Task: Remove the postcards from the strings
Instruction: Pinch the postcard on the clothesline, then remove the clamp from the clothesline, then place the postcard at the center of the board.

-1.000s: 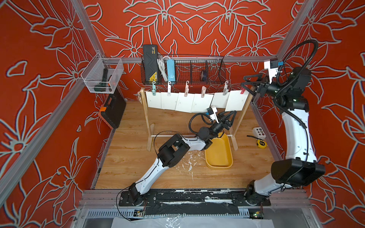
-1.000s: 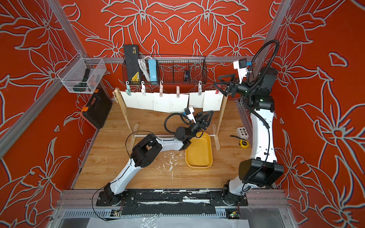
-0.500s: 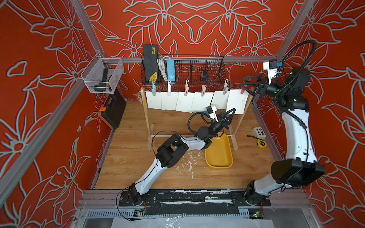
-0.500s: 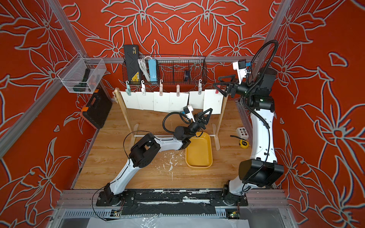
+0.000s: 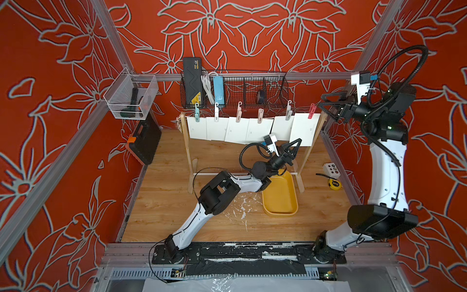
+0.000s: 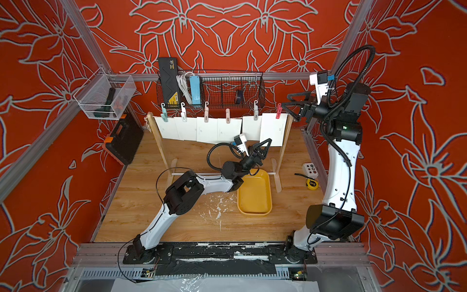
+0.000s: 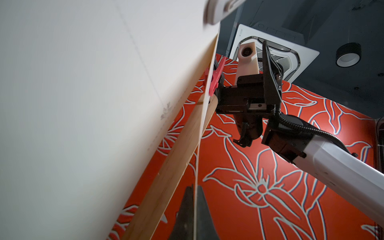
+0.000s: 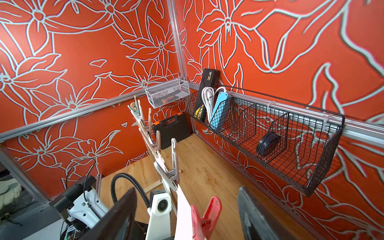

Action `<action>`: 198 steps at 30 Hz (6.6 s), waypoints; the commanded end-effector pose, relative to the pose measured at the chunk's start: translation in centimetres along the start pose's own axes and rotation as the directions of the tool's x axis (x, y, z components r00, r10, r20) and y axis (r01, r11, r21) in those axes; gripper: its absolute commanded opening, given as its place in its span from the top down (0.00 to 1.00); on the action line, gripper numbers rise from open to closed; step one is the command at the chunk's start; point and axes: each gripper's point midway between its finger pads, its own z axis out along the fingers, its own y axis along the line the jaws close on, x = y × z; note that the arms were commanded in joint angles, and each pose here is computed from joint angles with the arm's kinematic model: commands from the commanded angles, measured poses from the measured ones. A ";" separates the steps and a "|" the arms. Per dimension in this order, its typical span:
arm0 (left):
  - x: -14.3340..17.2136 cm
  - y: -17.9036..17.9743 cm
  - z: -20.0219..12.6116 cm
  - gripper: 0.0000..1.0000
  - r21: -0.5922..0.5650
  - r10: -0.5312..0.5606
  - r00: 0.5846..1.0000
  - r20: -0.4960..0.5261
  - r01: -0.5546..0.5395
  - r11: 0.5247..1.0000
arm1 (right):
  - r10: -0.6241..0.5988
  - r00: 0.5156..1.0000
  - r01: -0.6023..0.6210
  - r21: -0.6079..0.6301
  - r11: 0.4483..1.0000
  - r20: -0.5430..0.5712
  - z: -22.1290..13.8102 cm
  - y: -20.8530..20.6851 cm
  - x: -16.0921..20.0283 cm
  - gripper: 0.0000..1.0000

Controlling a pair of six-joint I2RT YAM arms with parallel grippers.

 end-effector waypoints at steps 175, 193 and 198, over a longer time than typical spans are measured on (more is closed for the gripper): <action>1.5 -3.5 -6.6 1.00 0.040 -0.194 0.975 -0.109 0.199 0.979 | -0.028 0.998 0.031 -0.056 0.998 0.048 2.9 1.2 -1.8 0.80; 1.6 -4.3 -11.8 1.00 -0.092 -0.221 0.954 -0.204 0.206 0.974 | -0.009 0.998 0.009 0.005 1.000 0.059 2.3 3.1 -0.9 0.79; 1.1 -4.9 -13.8 1.00 -0.128 -0.216 0.948 -0.234 0.190 0.973 | -0.012 0.998 0.011 0.021 1.000 0.061 2.0 4.2 -0.8 0.79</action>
